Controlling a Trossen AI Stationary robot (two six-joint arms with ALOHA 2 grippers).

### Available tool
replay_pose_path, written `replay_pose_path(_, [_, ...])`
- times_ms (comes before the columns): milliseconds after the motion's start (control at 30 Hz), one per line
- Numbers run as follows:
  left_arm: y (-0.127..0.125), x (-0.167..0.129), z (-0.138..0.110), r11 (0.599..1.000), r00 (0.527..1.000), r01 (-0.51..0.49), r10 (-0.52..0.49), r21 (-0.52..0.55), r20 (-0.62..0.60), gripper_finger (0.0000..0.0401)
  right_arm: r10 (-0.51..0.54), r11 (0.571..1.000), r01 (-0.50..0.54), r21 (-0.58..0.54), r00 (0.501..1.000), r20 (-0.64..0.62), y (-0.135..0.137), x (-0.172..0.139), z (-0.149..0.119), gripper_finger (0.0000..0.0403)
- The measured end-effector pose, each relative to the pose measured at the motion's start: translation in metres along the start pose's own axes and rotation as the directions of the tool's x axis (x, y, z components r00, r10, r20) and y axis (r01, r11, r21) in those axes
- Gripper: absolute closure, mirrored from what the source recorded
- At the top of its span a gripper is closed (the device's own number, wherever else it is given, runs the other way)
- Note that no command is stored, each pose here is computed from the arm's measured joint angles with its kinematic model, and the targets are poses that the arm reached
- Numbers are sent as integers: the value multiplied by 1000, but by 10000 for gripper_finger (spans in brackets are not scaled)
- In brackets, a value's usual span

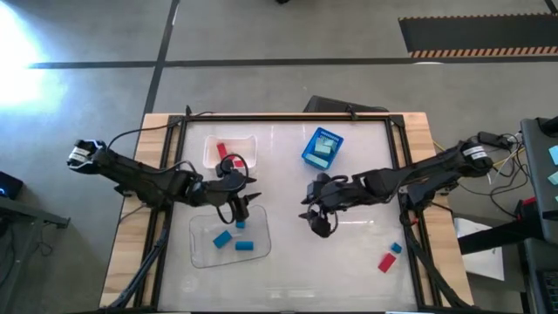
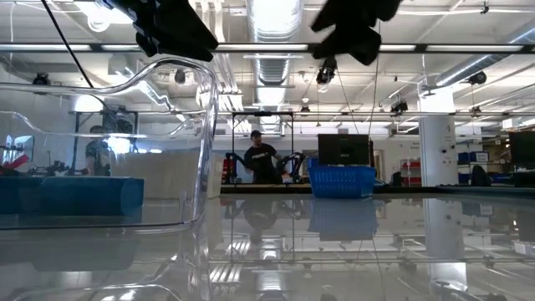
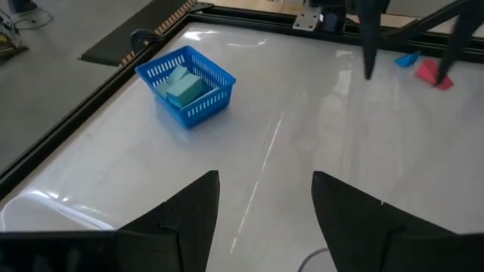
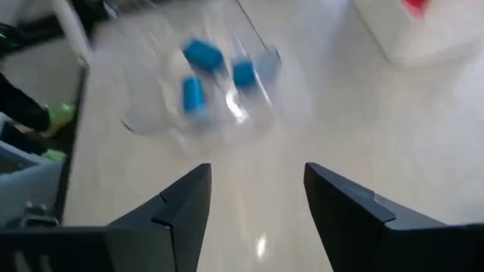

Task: Sort & place blocks by color
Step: Put the blue block into the transparent bin

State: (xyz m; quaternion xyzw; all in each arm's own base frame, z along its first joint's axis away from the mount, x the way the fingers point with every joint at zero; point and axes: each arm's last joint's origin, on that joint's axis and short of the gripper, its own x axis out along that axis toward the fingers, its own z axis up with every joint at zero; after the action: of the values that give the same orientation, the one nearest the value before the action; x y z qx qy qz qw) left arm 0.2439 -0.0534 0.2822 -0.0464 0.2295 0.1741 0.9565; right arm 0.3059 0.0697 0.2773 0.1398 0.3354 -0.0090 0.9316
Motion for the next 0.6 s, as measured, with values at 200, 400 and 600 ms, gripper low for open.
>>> replay_pose_path(200, [0,0,0,1000,1000,-2,2,1,-1,206,-121,981,158,116,953,-276,-7,-1,-20,218])
replay_pose_path(400, [0,1,-1,1000,1000,-3,3,2,-2,206,-140,896,349,274,809,-571,-13,-10,-52,233])
replay_pose_path(600, [0,1,-2,1000,1000,-4,4,4,-5,206,-71,807,494,325,626,-777,5,-25,-92,240])
